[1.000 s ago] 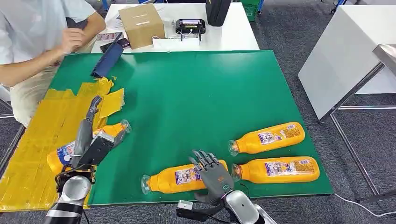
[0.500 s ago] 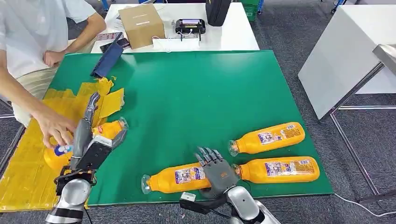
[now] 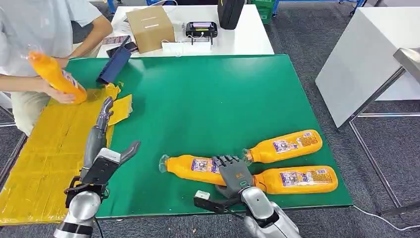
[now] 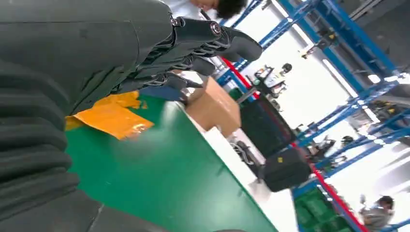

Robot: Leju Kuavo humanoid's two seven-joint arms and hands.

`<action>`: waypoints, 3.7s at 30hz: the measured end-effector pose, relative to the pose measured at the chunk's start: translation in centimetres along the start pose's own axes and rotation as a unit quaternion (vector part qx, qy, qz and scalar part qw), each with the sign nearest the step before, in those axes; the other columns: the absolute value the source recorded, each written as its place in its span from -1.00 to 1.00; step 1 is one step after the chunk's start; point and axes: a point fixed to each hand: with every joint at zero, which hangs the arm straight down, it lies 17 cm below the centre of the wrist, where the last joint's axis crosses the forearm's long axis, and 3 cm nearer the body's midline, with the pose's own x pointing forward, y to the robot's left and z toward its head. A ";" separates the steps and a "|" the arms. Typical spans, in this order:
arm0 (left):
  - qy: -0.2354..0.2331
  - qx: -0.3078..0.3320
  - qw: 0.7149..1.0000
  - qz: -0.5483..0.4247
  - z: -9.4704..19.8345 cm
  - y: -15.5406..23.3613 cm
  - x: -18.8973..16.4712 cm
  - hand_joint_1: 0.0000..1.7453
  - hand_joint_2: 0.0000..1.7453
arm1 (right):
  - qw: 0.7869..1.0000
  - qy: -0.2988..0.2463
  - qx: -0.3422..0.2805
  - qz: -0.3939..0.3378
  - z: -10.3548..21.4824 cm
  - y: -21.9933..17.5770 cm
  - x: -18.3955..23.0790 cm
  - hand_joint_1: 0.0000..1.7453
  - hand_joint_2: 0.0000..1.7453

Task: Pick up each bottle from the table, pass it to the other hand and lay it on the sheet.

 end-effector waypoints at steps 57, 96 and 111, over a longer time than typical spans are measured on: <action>-0.033 -0.213 0.959 0.182 2.7 -12.2 6.6 -1.00 1.00 | 0.913 -0.175 -0.217 -0.298 0.3 -15.2 12.7 1.00 1.00; -0.023 -0.141 0.973 0.179 0.2 -9.5 5.2 1.00 1.00 | 0.914 -0.206 -0.201 -0.285 0.4 -13.1 16.4 -1.00 -1.00; -0.058 0.052 0.990 -0.116 -6.4 1.6 3.9 1.00 1.00 | 0.828 -0.177 -0.406 -0.342 7.9 -24.4 8.5 -1.00 -1.00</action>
